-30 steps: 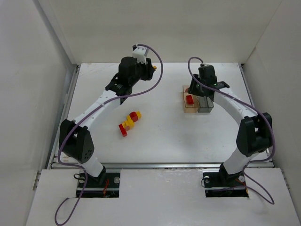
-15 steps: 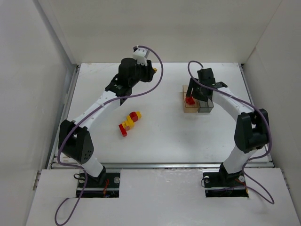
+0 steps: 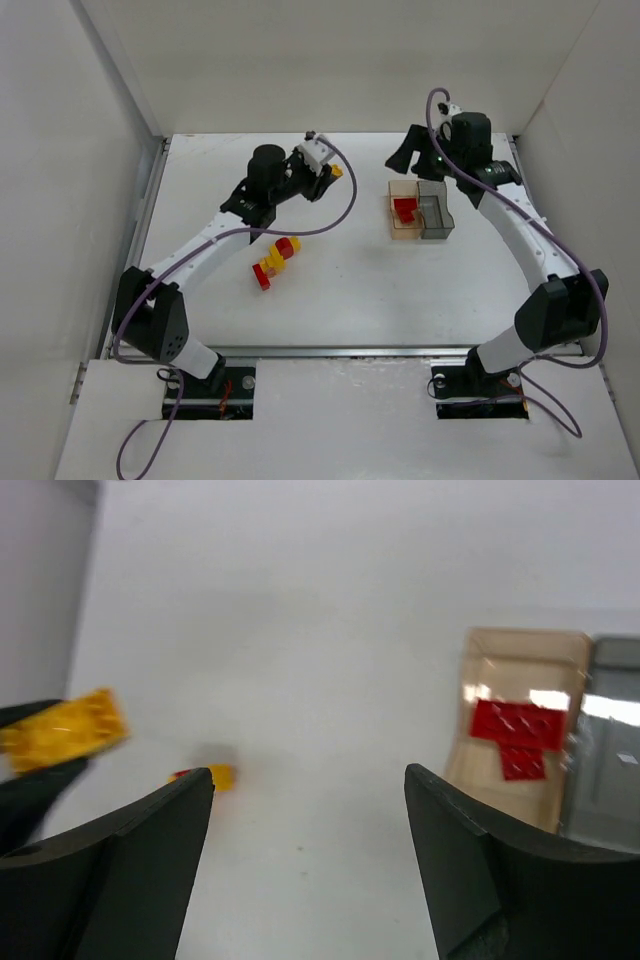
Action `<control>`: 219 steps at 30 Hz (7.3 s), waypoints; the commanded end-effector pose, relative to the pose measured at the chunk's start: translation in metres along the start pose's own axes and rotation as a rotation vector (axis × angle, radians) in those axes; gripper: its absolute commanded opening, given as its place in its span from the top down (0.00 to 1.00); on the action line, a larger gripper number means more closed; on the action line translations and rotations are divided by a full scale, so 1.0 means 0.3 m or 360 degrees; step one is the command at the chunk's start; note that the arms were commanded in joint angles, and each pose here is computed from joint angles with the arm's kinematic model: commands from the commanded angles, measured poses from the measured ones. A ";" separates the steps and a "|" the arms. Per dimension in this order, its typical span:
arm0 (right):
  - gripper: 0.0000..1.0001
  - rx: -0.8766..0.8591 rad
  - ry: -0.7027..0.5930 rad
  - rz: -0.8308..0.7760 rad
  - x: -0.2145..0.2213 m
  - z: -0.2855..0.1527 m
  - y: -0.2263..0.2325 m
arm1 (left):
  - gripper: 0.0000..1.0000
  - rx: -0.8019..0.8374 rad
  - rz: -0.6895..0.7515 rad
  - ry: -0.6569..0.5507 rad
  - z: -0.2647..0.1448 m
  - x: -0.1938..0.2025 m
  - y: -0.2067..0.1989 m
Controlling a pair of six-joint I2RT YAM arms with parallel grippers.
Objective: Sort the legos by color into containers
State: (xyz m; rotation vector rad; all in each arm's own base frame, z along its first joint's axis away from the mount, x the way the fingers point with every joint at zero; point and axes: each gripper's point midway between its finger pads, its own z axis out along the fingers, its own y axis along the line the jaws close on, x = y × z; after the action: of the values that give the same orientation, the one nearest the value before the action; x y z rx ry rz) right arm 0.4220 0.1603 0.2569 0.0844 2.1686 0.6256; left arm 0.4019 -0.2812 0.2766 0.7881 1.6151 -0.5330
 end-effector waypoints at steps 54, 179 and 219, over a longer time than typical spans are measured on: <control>1.00 -0.0514 -0.0030 0.0085 -0.065 -0.022 0.065 | 0.00 0.0228 0.0551 -0.0398 -0.130 -0.141 -0.123; 0.10 -0.1277 0.0280 -0.0361 0.152 -0.033 0.580 | 1.00 0.0427 0.0490 -0.0105 -0.207 -0.079 -0.124; 1.00 -0.0385 0.0147 0.0165 0.043 0.113 0.028 | 1.00 0.0389 0.0148 0.0330 -0.204 0.216 -0.129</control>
State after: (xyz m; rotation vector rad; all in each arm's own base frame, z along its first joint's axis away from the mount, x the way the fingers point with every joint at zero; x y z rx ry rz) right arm 0.4379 0.2012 0.2159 0.0352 2.2000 1.1199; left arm 0.3266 -0.2484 0.2100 1.1472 1.7480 -0.5967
